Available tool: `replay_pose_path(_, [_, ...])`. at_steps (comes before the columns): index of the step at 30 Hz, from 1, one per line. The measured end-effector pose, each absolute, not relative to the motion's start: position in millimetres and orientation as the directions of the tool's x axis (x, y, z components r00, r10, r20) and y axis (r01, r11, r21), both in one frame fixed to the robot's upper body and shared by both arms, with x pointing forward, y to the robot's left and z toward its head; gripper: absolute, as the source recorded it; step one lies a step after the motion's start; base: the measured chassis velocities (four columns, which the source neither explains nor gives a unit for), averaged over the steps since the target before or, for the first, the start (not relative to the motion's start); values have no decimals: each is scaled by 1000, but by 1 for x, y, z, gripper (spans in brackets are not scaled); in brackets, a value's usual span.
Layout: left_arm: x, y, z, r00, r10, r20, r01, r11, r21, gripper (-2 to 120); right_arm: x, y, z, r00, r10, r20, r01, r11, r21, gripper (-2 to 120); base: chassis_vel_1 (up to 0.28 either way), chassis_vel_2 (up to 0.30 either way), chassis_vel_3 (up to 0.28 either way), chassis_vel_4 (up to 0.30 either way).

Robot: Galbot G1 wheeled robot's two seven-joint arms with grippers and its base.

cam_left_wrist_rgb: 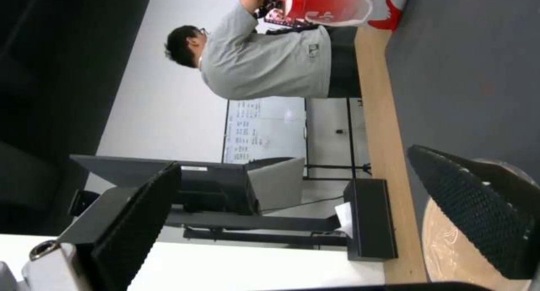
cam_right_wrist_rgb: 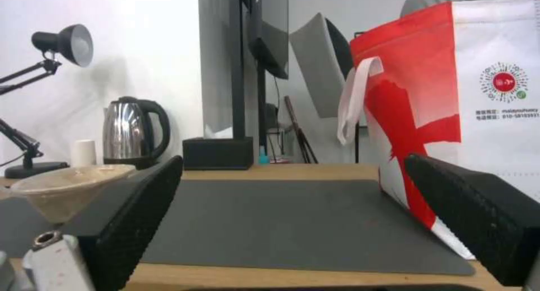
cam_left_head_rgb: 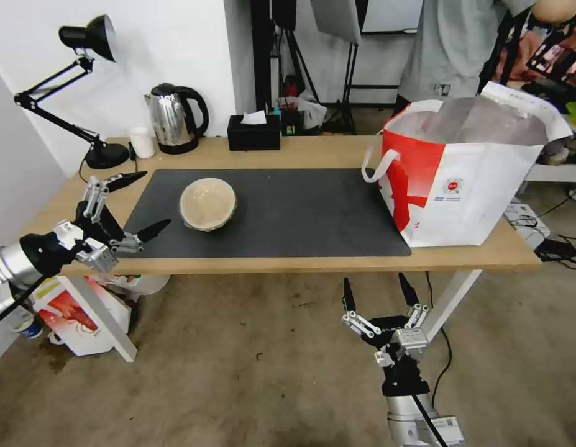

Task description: Pick up the trash from the table and place it into the takeout bag.

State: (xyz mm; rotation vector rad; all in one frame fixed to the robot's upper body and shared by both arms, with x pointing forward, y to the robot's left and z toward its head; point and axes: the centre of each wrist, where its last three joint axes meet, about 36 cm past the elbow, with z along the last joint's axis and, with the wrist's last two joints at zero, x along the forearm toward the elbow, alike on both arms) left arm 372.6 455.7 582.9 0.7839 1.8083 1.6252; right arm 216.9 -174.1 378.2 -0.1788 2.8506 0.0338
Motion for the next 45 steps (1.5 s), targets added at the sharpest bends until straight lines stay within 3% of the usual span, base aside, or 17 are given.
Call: replay_pose_path(45, [401,442,576,-643,764,55,110,21,994,100,217,-174,378,-952,-119,-282,-126,992,5,100,0,0,0,0])
